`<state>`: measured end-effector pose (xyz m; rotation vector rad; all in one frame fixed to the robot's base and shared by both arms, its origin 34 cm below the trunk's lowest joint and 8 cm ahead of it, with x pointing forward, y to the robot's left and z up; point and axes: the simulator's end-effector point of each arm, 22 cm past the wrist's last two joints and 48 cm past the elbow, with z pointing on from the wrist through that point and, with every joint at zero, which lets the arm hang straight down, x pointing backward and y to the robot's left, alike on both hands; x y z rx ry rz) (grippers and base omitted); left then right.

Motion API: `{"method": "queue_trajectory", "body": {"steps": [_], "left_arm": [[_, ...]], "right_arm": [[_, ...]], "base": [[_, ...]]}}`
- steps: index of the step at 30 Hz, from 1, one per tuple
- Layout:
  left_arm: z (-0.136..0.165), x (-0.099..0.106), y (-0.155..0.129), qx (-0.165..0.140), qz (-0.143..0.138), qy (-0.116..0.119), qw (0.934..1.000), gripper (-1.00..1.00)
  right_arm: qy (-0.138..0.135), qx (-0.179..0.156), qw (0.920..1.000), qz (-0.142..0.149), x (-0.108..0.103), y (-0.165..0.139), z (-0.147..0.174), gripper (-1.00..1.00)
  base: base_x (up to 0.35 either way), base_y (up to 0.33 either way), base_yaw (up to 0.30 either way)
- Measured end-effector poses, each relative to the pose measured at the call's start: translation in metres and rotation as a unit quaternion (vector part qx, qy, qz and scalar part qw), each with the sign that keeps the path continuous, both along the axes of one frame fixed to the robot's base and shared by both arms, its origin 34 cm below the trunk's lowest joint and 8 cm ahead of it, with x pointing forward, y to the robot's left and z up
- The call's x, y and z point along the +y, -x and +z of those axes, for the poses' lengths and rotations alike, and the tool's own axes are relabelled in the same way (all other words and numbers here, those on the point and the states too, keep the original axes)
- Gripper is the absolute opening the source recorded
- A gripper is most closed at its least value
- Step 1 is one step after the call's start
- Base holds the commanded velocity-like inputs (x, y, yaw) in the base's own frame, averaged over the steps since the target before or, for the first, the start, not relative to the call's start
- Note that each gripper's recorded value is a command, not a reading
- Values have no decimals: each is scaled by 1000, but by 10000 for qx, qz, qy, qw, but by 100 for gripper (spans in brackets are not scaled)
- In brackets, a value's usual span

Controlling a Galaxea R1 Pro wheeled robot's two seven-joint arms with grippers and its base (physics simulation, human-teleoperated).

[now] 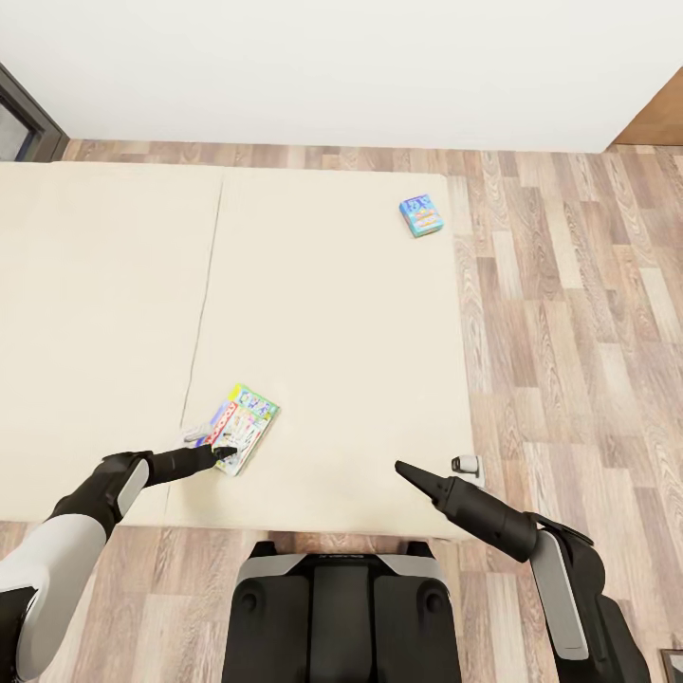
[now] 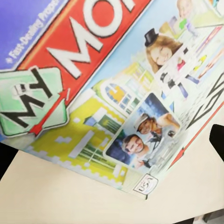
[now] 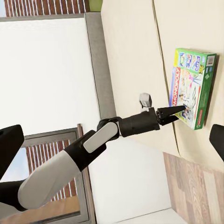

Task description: Put all the toys in the child's room - the three board games (two on the bed and one on the table), the two jigsaw puzzles on the table, and the tennis ball on the table - inside the toy box on the table in the child's room.

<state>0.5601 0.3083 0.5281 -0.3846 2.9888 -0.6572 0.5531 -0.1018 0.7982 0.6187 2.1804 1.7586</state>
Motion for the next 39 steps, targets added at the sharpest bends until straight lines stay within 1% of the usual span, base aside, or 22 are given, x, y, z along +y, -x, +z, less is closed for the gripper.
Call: {"method": "queue_trajectory", "body": {"steps": [15, 21, 24, 26, 28, 30, 34, 39], "left_arm": [[0, 1, 1, 10, -25, -12, 10000, 100], [0, 7, 1, 17, -47, -55, 10000, 100], [1, 16, 2, 34, -55, -122, 9999, 100], [2, 27, 3, 67, -48, -198, 9998, 100], [5, 46, 7, 177, -13, -301, 9994, 100], [6, 53, 9, 242, 10, -343, 9991, 100], [8, 60, 9, 285, 29, -374, 9989, 100], [9, 58, 3, 238, 16, -379, 9990, 100]], "right_arm": [[-12, -3, 10000, -8, 0, 0, 1, 100], [-9, -4, 10000, -7, 0, 0, 0, 100], [-8, -4, 10000, -7, 0, 0, 0, 100], [-12, -4, 10000, -9, 0, 0, 1, 100], [-11, -3, 10000, -9, 0, 0, 0, 100], [-16, -6, 10000, -8, 1, -1, 1, 100], [-20, -7, 10000, -8, 1, -1, 1, 100], [-19, -6, 10000, -6, 1, -1, 1, 100]], "base": [[0, 0, 0], [0, 0, 0], [0, 0, 0], [0, 0, 0], [0, 0, 0], [0, 0, 0], [0, 0, 0], [0, 0, 0]]}}
